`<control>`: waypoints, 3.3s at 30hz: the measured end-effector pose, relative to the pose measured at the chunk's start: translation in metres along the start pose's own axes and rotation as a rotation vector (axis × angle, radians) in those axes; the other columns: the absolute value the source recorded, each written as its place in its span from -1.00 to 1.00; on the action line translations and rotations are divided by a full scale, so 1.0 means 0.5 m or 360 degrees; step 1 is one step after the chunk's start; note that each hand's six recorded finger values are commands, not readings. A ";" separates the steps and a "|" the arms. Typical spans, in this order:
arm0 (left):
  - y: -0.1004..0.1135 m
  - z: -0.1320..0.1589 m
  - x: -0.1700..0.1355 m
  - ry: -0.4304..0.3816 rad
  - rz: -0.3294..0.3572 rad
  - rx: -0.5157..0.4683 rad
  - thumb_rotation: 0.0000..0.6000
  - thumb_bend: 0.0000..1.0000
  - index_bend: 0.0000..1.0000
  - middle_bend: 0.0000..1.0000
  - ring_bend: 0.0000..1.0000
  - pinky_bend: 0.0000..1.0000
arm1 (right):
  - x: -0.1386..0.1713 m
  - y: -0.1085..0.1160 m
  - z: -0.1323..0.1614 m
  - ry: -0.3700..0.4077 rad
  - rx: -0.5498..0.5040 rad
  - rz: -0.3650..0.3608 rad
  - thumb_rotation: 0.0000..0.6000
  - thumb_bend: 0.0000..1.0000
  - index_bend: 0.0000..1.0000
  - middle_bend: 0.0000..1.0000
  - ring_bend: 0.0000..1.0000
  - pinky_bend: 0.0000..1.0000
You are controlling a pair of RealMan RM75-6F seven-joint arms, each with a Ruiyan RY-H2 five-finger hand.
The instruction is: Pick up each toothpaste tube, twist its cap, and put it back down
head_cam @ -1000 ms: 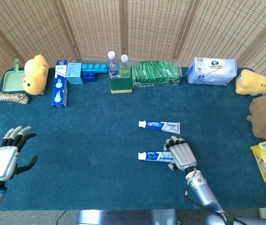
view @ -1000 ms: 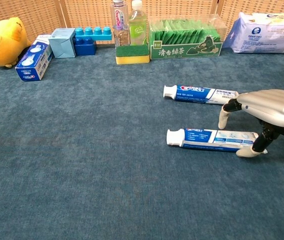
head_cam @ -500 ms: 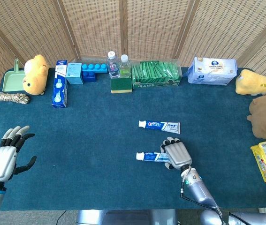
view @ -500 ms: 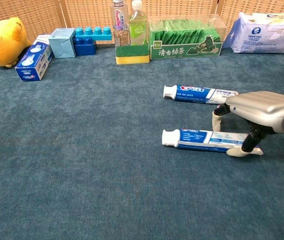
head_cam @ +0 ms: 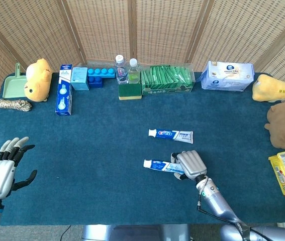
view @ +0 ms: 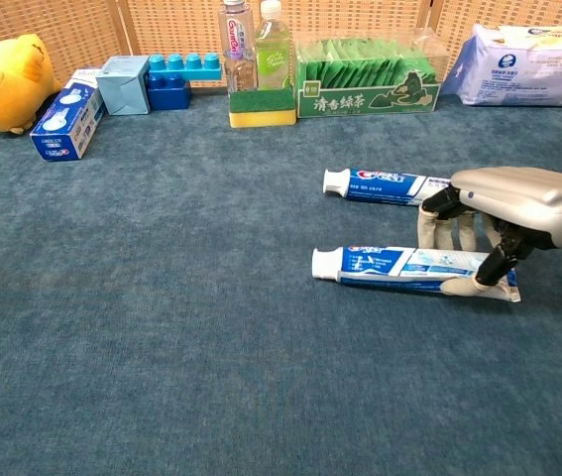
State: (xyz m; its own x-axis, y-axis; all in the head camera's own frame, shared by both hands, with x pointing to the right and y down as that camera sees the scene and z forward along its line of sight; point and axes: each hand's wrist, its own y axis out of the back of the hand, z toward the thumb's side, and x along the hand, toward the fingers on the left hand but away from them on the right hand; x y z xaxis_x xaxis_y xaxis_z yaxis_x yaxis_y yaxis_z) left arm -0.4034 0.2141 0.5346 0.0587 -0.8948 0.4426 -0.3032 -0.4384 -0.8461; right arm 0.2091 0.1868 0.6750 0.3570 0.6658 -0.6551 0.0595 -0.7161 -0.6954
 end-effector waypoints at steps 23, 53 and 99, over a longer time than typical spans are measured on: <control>-0.021 0.055 0.055 -0.0145 -0.0159 0.0007 1.00 -0.41 -0.58 -0.71 -0.79 -0.58 | 0.056 0.056 -0.061 0.0151 -0.0794 0.0118 1.00 0.04 0.77 0.43 0.29 0.49; -0.143 0.367 0.223 -0.0742 -0.0786 -0.0189 1.00 -0.41 -0.46 -0.73 -0.82 -0.59 | 0.079 0.109 -0.014 0.0305 -0.1020 0.0105 1.00 0.05 0.77 0.43 0.32 0.50; -0.217 0.500 0.257 -0.0843 -0.0941 -0.0357 1.00 -0.41 -0.36 -0.72 -0.84 -0.58 | 0.081 0.120 0.019 0.0377 -0.1187 0.0164 1.00 0.05 0.76 0.43 0.32 0.50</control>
State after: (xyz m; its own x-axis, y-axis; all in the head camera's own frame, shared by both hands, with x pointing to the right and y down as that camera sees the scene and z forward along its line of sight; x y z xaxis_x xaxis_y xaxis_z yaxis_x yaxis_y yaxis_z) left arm -0.1252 0.1255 0.6093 0.6918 -0.4675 0.5503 -0.2611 -0.8725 -0.4131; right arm 0.2180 0.1729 0.6041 0.5788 0.5861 -0.5670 0.5951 -0.7789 -0.1978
